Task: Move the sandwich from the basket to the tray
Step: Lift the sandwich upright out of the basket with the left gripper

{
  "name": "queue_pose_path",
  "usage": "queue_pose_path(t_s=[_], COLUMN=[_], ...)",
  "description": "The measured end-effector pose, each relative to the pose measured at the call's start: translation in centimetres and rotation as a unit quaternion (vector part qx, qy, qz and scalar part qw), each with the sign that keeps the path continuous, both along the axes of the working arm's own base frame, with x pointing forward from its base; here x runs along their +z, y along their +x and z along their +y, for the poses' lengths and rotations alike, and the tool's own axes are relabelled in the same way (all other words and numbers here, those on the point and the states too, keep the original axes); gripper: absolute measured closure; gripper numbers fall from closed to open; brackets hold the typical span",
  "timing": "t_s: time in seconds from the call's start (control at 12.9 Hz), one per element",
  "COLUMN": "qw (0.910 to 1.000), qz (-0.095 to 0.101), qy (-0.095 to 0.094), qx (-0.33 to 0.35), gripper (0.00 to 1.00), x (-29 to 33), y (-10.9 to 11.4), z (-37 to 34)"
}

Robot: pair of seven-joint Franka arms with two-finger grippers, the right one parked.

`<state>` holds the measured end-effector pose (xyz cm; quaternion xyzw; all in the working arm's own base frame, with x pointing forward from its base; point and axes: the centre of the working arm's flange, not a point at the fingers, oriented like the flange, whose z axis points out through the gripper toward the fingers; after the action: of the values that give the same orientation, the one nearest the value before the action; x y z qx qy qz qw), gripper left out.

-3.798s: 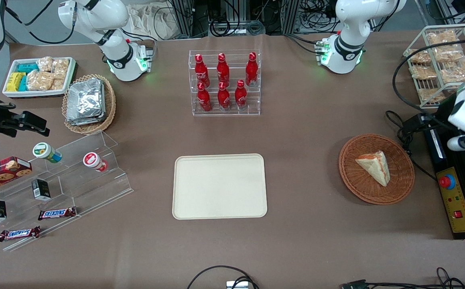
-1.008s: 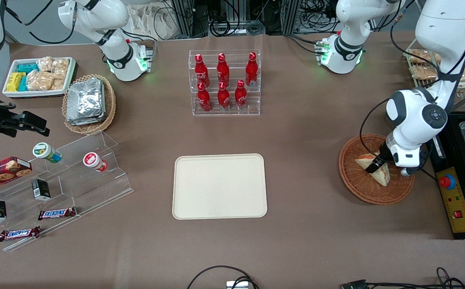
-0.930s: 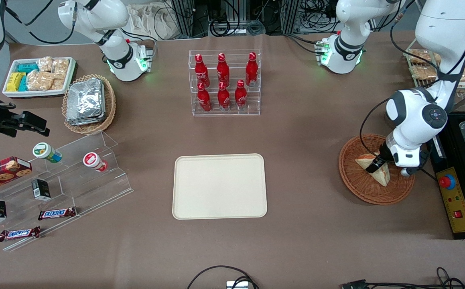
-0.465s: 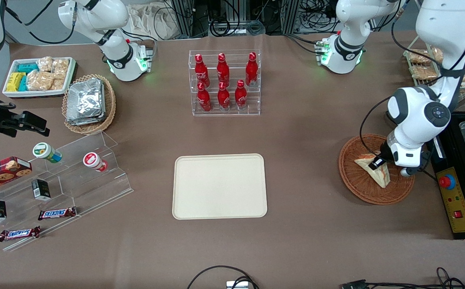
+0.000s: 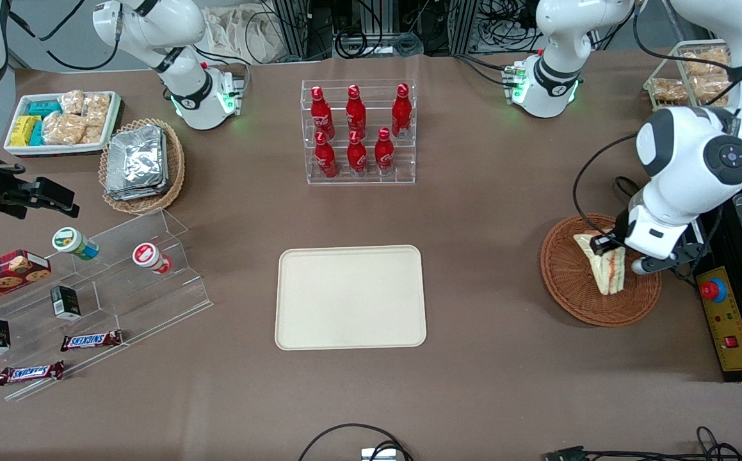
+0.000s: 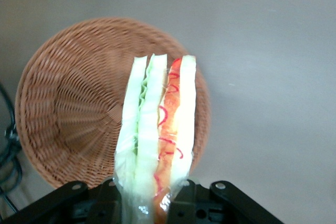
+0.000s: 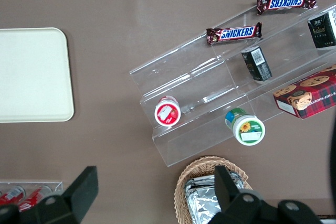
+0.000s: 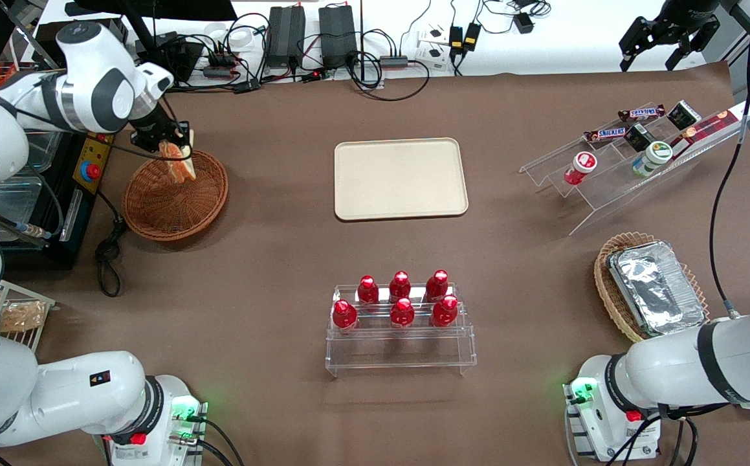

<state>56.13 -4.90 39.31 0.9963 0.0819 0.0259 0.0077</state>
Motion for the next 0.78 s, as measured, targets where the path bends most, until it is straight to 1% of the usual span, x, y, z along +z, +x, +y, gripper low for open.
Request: queue_pose_path(t_s=[0.16, 0.31, 0.39, 0.54, 0.78], qw=[0.9984, 0.995, 0.9931, 0.9904, 0.9912], qz=[-0.009, -0.02, -0.025, -0.029, -0.024], qy=[-0.001, 0.009, 0.011, 0.006, -0.005], qx=[-0.056, -0.097, -0.115, -0.135, -0.13], gripper=[0.79, 0.78, 0.78, 0.78, 0.78], x=[1.5, 2.3, 2.7, 3.5, 5.0], y=[0.2, 0.1, 0.1, 0.4, 0.9], z=[-3.2, -6.2, -7.9, -10.4, -14.0])
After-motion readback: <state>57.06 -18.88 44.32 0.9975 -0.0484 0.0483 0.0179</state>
